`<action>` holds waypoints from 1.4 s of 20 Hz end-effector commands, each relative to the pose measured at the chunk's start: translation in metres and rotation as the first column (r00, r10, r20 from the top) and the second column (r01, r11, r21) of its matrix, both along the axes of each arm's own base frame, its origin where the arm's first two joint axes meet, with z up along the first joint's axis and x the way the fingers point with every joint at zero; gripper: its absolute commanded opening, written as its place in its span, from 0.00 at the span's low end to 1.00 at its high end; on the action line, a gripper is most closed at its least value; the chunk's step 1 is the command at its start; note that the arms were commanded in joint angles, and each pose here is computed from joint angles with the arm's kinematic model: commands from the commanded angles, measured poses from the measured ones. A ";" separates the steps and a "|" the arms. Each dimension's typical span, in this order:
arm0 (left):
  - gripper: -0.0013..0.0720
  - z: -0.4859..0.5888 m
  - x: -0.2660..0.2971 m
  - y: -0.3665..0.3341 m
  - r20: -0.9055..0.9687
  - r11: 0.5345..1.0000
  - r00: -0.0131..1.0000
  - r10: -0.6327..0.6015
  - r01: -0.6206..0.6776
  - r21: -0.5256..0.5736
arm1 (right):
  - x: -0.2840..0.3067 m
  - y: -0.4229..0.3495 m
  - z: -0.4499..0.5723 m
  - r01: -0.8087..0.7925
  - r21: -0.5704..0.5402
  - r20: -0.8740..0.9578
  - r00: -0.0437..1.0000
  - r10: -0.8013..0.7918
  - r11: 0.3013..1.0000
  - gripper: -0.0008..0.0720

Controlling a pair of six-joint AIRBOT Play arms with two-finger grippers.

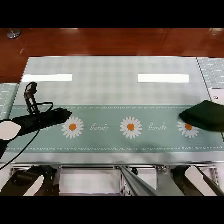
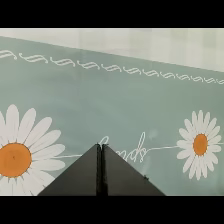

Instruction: Fold the shirts.

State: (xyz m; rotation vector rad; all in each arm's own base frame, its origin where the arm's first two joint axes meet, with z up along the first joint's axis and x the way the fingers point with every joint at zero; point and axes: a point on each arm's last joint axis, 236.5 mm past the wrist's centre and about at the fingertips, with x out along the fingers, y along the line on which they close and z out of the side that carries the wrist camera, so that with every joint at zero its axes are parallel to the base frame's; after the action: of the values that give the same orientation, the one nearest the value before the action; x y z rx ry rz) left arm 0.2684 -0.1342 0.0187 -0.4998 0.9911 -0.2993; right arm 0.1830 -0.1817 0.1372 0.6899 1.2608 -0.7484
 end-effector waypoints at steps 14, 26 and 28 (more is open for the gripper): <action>0.04 0.189 0.118 0.023 0.353 0.993 0.932 -0.077 0.041 0.109 | 0.249 0.156 0.129 -0.551 -0.089 0.753 0.508 0.418 0.830 0.06; 0.04 -0.001 0.116 0.039 -0.120 0.928 0.981 -0.154 0.186 0.324 | 0.220 0.280 -0.167 -0.838 0.029 0.038 0.546 0.837 0.545 0.06; 0.04 -0.001 0.117 0.039 -0.118 0.929 0.981 -0.152 0.182 0.322 | 0.219 0.286 -0.166 -0.823 0.052 0.057 0.568 0.821 0.566 0.06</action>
State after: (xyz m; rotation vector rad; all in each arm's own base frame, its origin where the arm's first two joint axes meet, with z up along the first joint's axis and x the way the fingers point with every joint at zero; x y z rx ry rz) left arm 0.3905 -0.1034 0.0359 -0.1267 1.1002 -0.2803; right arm 0.4110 0.1020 -0.0083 0.0853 1.3516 0.1425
